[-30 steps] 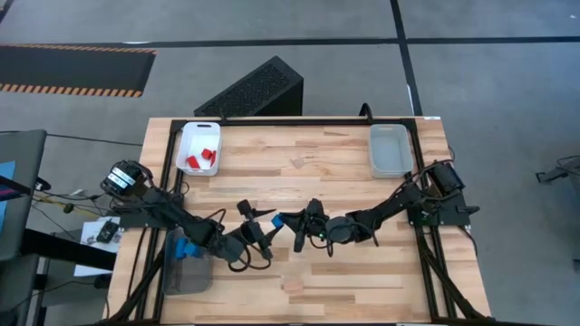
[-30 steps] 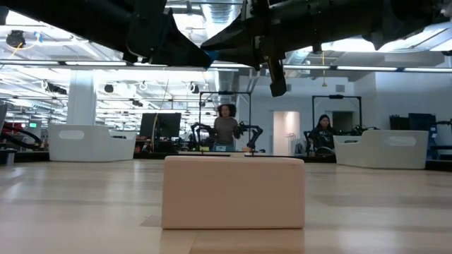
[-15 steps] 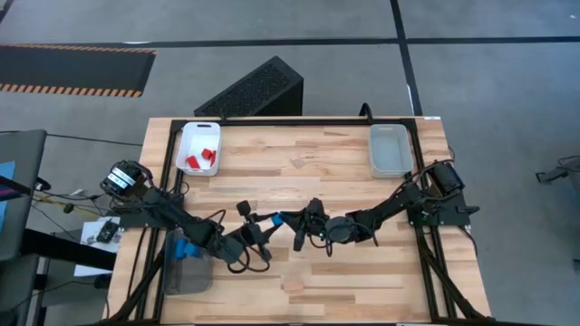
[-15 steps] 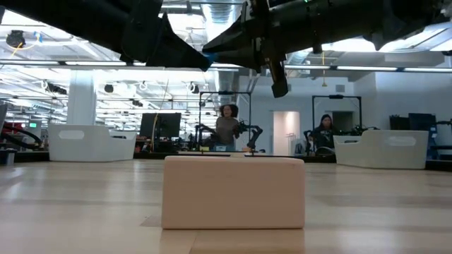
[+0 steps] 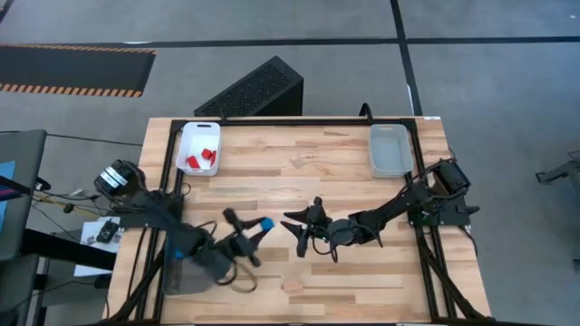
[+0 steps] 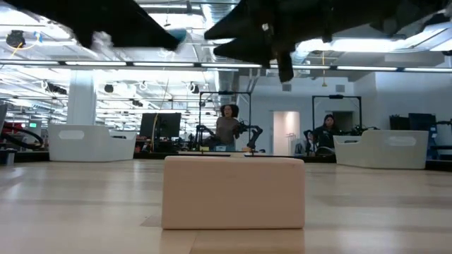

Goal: Sort & place blocks by color
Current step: Put the blue block into the black bin

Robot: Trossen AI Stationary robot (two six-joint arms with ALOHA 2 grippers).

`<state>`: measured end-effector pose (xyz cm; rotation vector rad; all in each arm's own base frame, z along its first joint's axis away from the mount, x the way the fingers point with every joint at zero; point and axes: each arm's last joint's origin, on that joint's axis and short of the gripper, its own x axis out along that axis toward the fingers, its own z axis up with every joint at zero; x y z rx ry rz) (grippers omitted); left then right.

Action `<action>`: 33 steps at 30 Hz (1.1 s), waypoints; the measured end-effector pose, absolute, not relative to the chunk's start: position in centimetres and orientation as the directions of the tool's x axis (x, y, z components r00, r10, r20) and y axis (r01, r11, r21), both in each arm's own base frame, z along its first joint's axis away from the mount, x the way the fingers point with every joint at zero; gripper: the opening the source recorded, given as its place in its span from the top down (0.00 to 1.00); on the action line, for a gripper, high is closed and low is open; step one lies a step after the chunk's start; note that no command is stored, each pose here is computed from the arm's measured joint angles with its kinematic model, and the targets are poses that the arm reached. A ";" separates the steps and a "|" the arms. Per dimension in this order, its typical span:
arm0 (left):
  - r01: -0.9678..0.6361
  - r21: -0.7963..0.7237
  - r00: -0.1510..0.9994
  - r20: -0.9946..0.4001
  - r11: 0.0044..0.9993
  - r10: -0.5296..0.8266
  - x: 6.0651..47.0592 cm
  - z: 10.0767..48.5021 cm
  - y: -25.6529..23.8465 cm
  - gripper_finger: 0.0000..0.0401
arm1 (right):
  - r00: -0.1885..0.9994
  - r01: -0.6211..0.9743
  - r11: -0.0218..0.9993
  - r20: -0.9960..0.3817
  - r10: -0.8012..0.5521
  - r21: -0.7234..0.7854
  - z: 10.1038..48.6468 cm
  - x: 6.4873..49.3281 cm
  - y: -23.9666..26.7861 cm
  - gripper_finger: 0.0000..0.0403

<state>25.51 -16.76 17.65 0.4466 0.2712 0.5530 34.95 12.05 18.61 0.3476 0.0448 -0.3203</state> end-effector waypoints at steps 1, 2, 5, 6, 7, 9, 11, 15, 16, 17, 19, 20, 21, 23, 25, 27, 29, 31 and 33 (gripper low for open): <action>-0.431 0.484 0.825 -0.130 0.762 0.550 24.7 17.9 -17.3 0.70 | 0.950 0.313 0.897 -0.102 -0.295 0.312 18.8 34.8 12.2 0.60; -0.415 0.476 0.836 -0.136 0.776 0.531 23.9 18.3 -17.7 0.70 | 0.950 0.312 0.902 -0.108 -0.293 0.297 19.1 34.6 12.3 0.58; -0.349 0.404 0.876 -0.179 0.845 0.448 21.2 19.6 -18.5 0.70 | 0.937 0.343 0.907 -0.150 -0.314 0.243 19.4 33.9 12.8 0.55; -0.308 0.374 0.891 -0.210 0.875 0.403 20.3 19.9 -18.6 0.69 | 0.933 0.351 0.908 -0.161 -0.321 0.230 19.5 33.7 12.8 0.54; -0.247 0.344 0.903 -0.259 0.906 0.344 19.4 20.3 -18.6 0.69 | 0.929 0.361 0.908 -0.174 -0.328 0.214 19.6 33.5 12.9 0.54; -0.089 0.237 0.891 -0.416 0.967 0.184 17.7 20.5 -18.3 0.69 | 0.923 0.370 0.907 -0.191 -0.334 0.201 19.6 33.3 12.9 0.53; 0.020 0.097 0.803 -0.594 0.995 0.042 16.1 20.4 -17.7 0.70 | 0.919 0.375 0.906 -0.204 -0.336 0.195 19.5 33.2 12.9 0.52; -0.024 -0.071 0.619 -0.785 0.997 -0.041 13.8 20.1 -16.7 0.70 | 0.917 0.380 0.904 -0.206 -0.341 0.197 19.5 33.2 12.8 0.53; -0.031 -0.090 0.591 -0.805 0.995 -0.054 13.5 20.1 -16.6 0.70 | 0.916 0.384 0.901 -0.207 -0.344 0.201 19.5 33.3 12.6 0.53; -0.030 -0.106 0.567 -0.821 0.994 -0.071 13.2 20.0 -16.7 0.70 | 0.915 0.385 0.900 -0.207 -0.345 0.204 19.5 33.3 12.5 0.53; -0.024 -0.130 0.522 -0.847 0.991 -0.099 12.7 19.9 -16.8 0.70 | 0.918 0.379 0.901 -0.210 -0.338 0.209 19.5 33.4 12.3 0.53; -0.024 -0.141 0.505 -0.856 0.990 -0.109 12.6 19.9 -16.8 0.70 | 0.918 0.379 0.900 -0.212 -0.335 0.216 19.5 33.5 12.1 0.53; -0.027 -0.155 0.492 -0.862 0.988 -0.122 12.5 19.8 -16.9 0.70 | 0.919 0.376 0.900 -0.213 -0.332 0.222 19.5 33.5 12.1 0.52; -0.034 -0.174 0.461 -0.876 0.984 -0.139 12.3 19.8 -17.0 0.70 | 0.922 0.369 0.901 -0.216 -0.323 0.230 19.5 33.6 11.9 0.52; -0.040 -0.202 0.423 -0.891 0.979 -0.166 12.0 19.7 -17.1 0.70 | 0.920 0.370 0.900 -0.221 -0.323 0.228 19.5 33.7 11.7 0.53; -0.054 -0.227 0.377 -0.906 0.972 -0.191 11.8 19.6 -17.2 0.70 | 0.920 0.370 0.901 -0.223 -0.322 0.228 19.4 33.7 11.6 0.53; -0.078 -0.238 0.323 -0.925 0.968 -0.201 11.4 19.5 -17.1 0.70 | 0.921 0.368 0.902 -0.226 -0.319 0.227 19.4 33.7 11.6 0.53; -0.110 -0.245 0.273 -0.939 0.963 -0.208 11.2 19.4 -17.0 0.70 | 0.923 0.358 0.905 -0.232 -0.306 0.230 19.4 33.7 11.6 0.53; -0.131 -0.246 0.239 -0.948 0.960 -0.210 10.9 19.4 -17.0 0.70 | 0.922 0.359 0.903 -0.241 -0.304 0.234 19.3 33.7 11.6 0.53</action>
